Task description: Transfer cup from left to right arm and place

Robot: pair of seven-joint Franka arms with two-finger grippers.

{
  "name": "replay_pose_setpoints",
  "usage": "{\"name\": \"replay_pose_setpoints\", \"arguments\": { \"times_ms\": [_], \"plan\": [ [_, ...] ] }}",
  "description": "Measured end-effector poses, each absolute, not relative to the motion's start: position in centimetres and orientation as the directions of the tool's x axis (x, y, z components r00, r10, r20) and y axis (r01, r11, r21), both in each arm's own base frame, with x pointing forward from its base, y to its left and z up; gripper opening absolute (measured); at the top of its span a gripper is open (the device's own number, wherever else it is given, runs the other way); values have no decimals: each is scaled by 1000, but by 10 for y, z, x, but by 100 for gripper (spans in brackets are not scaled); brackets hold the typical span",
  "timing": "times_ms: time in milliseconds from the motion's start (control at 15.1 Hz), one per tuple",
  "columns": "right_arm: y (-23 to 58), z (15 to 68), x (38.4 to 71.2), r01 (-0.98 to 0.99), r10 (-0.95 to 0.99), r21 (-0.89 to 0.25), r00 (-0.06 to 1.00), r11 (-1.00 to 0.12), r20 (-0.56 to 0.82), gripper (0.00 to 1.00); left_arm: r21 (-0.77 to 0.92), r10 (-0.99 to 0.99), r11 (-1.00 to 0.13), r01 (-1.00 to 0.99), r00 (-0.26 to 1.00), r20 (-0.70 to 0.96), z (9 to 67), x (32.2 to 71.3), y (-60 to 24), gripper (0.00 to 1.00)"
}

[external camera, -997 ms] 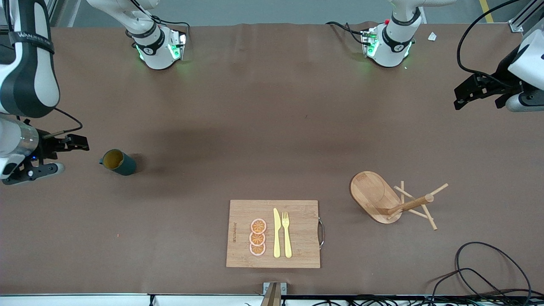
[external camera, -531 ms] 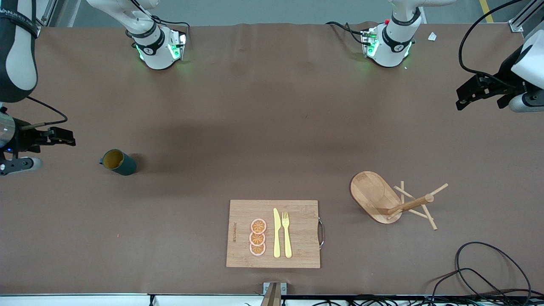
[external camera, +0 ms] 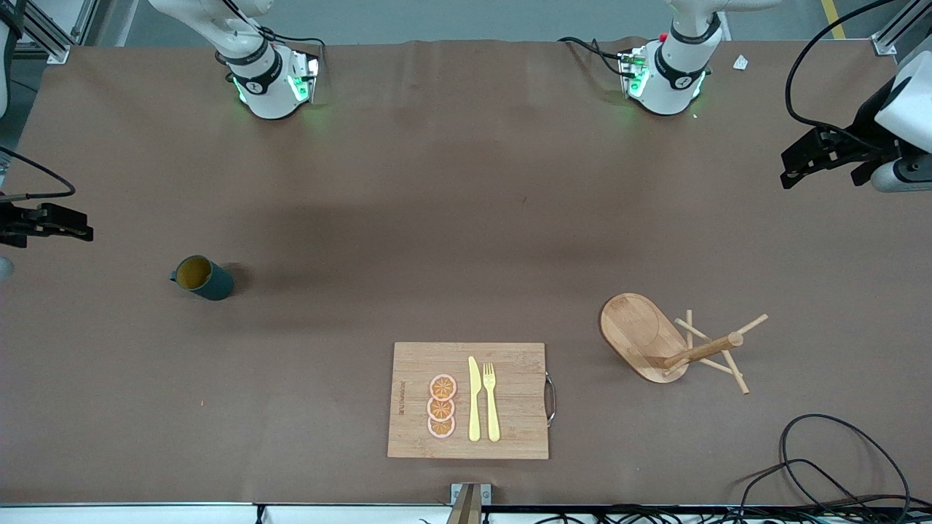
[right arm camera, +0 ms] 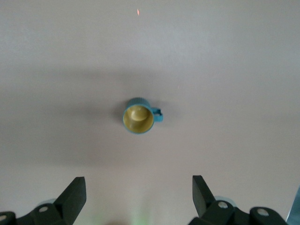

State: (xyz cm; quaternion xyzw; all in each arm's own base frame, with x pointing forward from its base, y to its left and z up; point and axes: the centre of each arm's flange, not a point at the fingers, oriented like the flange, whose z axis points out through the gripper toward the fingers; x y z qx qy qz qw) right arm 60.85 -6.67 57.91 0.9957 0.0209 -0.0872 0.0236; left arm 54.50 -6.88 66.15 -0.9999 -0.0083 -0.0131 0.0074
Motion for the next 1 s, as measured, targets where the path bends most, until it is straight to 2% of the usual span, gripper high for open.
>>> {"name": "replay_pose_setpoints", "arguments": {
  "times_ms": [266,664,997],
  "plan": [
    [-59,595,598,-41,-40,0,984,-999,-171,100,-15,8,-1000,8,1000,25,661,544,-73,100],
    [-67,631,560,-62,-58,-24,989,-998,-139,100,-14,10,-1000,10,1000,29,662,544,-73,100],
    [-59,636,553,-47,-44,-20,990,-999,-135,100,-13,12,-1000,12,999,38,664,544,-71,100]
  ]
}}
